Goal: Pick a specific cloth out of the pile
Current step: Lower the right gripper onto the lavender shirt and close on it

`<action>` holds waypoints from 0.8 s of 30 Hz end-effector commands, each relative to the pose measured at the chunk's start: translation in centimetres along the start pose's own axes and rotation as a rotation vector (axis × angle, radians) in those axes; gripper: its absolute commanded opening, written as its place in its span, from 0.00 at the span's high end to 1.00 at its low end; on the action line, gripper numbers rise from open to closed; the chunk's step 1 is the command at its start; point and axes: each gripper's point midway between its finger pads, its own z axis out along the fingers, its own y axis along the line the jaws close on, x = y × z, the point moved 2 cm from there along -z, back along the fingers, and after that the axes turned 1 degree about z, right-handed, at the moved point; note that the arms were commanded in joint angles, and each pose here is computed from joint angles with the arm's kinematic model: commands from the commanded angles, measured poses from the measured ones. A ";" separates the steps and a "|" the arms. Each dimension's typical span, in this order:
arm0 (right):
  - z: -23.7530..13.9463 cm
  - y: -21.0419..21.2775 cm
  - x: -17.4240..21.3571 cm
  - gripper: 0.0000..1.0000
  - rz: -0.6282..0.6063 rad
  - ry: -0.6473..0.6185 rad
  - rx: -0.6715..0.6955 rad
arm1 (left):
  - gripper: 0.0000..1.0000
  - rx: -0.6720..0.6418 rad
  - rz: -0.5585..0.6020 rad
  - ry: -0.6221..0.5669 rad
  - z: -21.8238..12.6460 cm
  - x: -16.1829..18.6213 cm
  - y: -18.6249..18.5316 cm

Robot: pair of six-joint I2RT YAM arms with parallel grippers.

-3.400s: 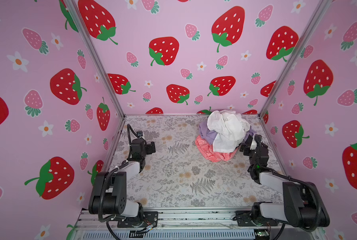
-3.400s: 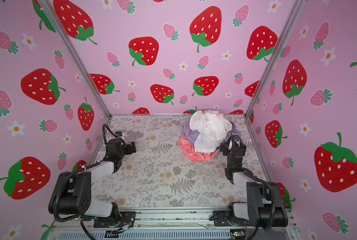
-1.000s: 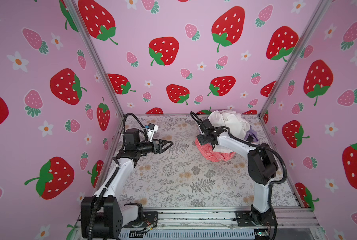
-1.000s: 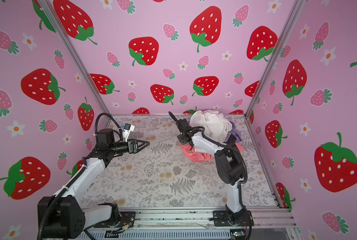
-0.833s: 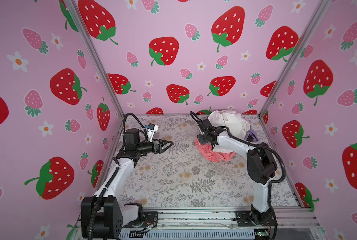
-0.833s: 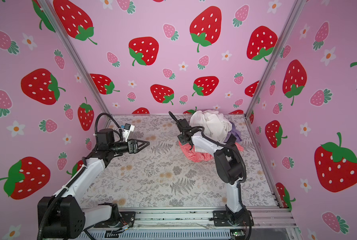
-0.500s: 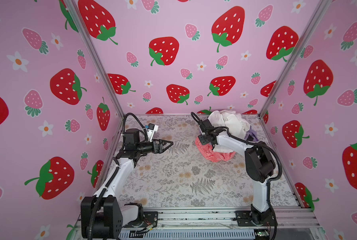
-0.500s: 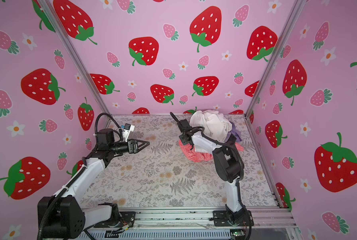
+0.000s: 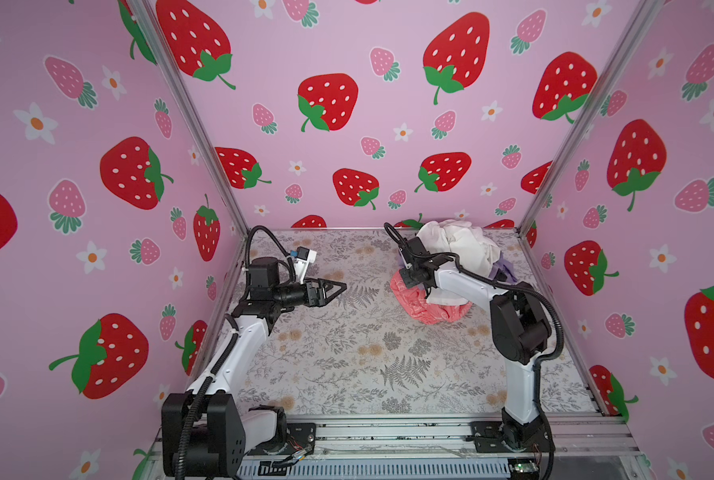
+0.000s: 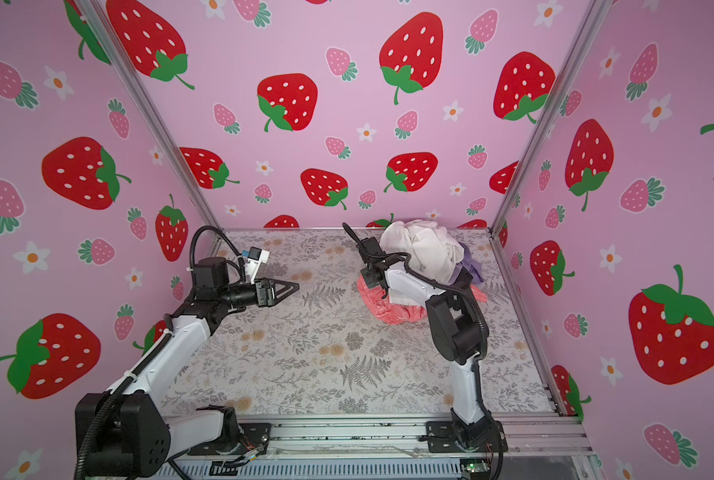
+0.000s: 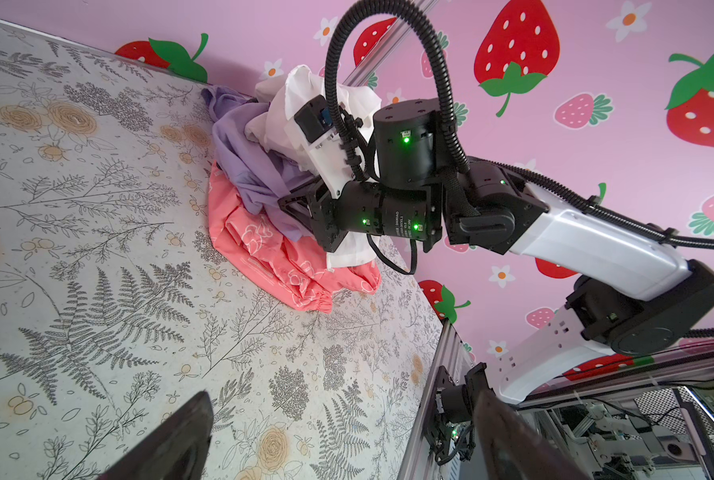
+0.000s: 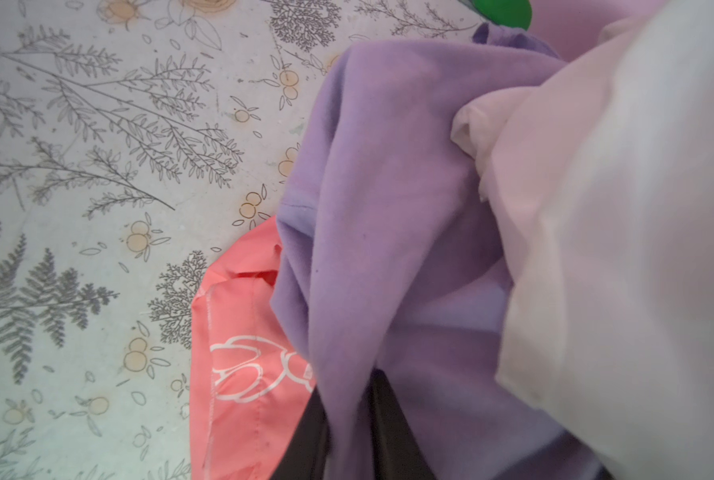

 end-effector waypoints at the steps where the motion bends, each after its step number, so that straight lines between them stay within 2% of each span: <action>1: -0.1 -0.4 -0.3 0.96 0.018 -0.008 0.010 | 0.01 0.016 0.022 -0.002 -0.1 -0.1 -0.7; 2: -0.3 -0.5 -0.4 1.00 0.018 -0.011 0.012 | 0.01 0.015 0.024 -0.003 -0.1 -0.2 -0.7; 24: -8.0 -3.9 -2.6 1.00 0.071 -0.159 0.064 | 0.01 0.028 0.038 -0.006 -0.1 -0.2 -1.6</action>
